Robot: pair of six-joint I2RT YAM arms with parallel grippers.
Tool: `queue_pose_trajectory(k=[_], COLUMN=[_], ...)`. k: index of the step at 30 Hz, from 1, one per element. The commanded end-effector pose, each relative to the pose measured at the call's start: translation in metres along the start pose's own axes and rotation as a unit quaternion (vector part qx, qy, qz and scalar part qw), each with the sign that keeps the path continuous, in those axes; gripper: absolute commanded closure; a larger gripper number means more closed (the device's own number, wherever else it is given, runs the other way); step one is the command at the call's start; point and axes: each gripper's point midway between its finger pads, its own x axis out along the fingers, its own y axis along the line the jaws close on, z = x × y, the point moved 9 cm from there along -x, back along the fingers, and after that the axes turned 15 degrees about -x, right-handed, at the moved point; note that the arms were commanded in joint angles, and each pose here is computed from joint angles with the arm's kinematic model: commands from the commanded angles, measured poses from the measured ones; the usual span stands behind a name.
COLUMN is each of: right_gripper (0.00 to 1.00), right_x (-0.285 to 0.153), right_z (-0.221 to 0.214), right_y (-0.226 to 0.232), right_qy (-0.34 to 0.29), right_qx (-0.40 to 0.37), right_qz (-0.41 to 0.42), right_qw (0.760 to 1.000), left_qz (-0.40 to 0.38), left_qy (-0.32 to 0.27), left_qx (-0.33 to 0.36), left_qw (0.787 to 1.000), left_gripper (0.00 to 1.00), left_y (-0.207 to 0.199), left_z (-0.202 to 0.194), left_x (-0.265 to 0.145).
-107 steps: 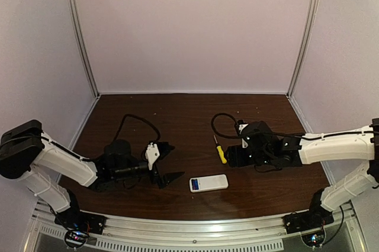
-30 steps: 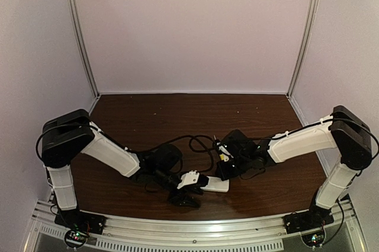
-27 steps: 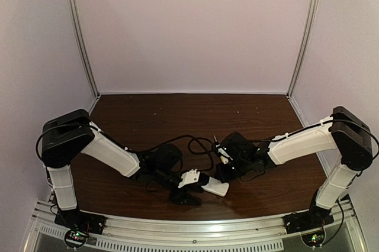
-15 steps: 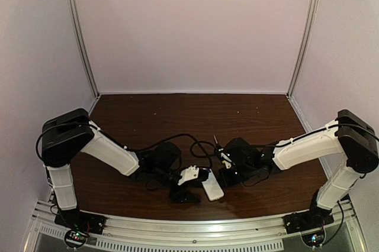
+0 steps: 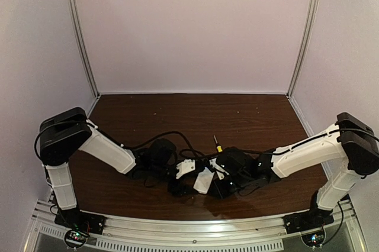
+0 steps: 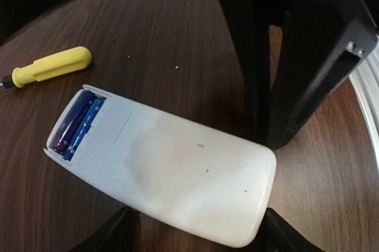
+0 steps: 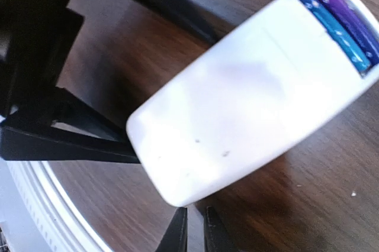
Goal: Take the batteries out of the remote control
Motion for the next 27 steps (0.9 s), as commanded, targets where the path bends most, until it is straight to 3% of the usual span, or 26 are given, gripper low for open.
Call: queue_pose_trajectory(k=[1,7,10,15,21,27], right_gripper=[0.89,0.89,0.89,0.89,0.88,0.69], right_x=[-0.002,0.010,0.016,0.011,-0.025,-0.066], right_z=[0.021,0.029,0.038,0.052,0.058,0.051], right_y=[0.022,0.029,0.029,0.037,0.043,0.021], right_qy=[-0.039,-0.057,-0.077,-0.109,-0.137,-0.161], right_qx=[-0.012,-0.015,-0.013,-0.017,-0.017,0.005], right_qz=[0.057,0.064,0.057,0.077,0.092,-0.009], right_qw=[0.998,0.996,0.995,0.991,0.986,0.987], left_qz=[0.023,0.013,0.005,0.011,0.035,0.054], left_qy=[-0.005,-0.009,-0.010,-0.015,-0.028,-0.042], left_qx=[-0.013,-0.006,-0.002,-0.003,-0.006,0.000], left_qw=[1.000,1.000,1.000,1.000,0.999,0.998], left_gripper=[0.25,0.17,0.03,0.03,0.04,0.08], left_y=[0.005,0.002,-0.001,-0.002,0.002,0.003], left_z=[-0.003,-0.002,-0.002,0.002,0.007,0.009], left_x=[0.000,-0.003,-0.007,-0.010,-0.011,-0.011])
